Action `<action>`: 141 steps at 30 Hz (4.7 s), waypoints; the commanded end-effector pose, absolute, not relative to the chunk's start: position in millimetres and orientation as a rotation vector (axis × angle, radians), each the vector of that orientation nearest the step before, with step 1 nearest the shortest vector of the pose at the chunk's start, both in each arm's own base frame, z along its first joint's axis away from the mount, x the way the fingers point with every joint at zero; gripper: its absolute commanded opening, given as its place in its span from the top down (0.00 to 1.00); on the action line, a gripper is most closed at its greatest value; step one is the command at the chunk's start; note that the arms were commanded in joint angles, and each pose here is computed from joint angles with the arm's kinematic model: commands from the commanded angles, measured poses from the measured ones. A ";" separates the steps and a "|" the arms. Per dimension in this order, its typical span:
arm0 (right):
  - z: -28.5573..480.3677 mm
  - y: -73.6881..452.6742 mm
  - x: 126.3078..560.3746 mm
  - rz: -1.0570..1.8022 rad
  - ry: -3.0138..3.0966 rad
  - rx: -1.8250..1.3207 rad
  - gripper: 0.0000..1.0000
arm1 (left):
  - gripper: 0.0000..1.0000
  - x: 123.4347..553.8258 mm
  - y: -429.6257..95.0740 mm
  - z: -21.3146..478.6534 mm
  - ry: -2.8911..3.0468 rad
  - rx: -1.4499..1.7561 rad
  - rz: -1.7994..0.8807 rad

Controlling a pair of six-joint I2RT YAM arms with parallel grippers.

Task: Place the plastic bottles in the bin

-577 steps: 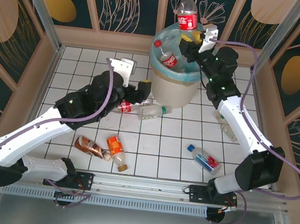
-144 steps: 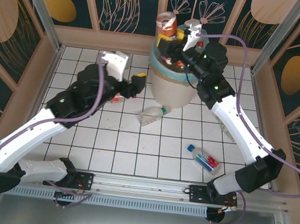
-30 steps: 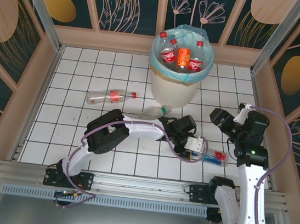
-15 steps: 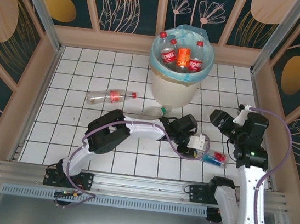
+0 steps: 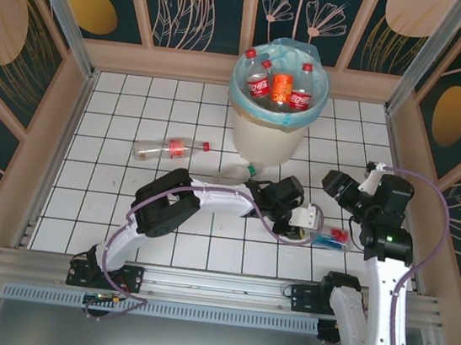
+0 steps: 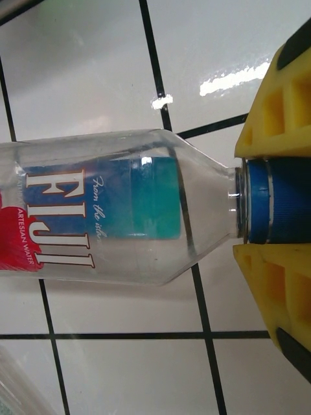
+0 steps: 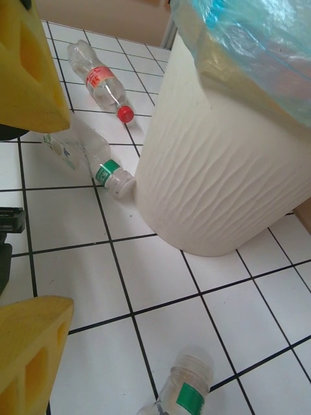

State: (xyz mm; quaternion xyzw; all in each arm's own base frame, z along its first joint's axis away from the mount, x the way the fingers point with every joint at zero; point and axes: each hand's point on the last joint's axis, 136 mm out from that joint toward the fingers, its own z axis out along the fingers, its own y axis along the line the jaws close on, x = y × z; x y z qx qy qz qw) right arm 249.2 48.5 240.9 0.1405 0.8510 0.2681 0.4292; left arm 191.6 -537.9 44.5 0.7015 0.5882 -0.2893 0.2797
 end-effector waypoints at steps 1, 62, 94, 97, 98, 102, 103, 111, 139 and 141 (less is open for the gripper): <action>270.5 46.7 245.4 0.643 2.057 0.307 0.33 | 0.92 195.5 -539.1 86.6 1.548 1.801 -0.753; 461.8 39.5 201.2 0.516 1.560 0.121 0.32 | 0.28 411.9 -370.5 399.1 1.645 0.419 -0.655; 182.5 -79.7 328.1 0.067 2.303 0.669 0.09 | 0.32 278.9 -306.6 318.0 1.789 0.696 -0.778; 174.5 -93.2 332.4 0.166 2.222 0.828 0.07 | 0.31 262.9 -303.5 299.2 1.798 0.733 -0.811; 174.0 -94.7 333.7 0.199 2.187 0.869 0.07 | 0.31 258.6 -301.2 286.2 1.816 0.746 -0.810; 172.3 -99.0 324.0 0.315 1.983 1.065 0.01 | 0.30 247.5 -294.2 266.5 1.817 0.806 -0.780; 174.3 -99.5 320.6 0.333 1.931 1.100 0.01 | 0.29 244.6 -293.7 264.9 1.803 0.830 -0.772; 146.2 -109.9 296.7 0.362 1.780 1.524 0.01 | 0.25 220.0 -312.4 244.0 1.616 1.149 -0.721; 69.5 -117.6 351.0 0.481 1.681 2.057 0.01 | 0.19 172.4 -452.5 258.5 1.172 1.503 -0.595; 58.4 -115.6 355.4 0.496 1.686 2.102 0.01 | 0.19 174.7 -453.8 259.2 1.175 1.505 -0.581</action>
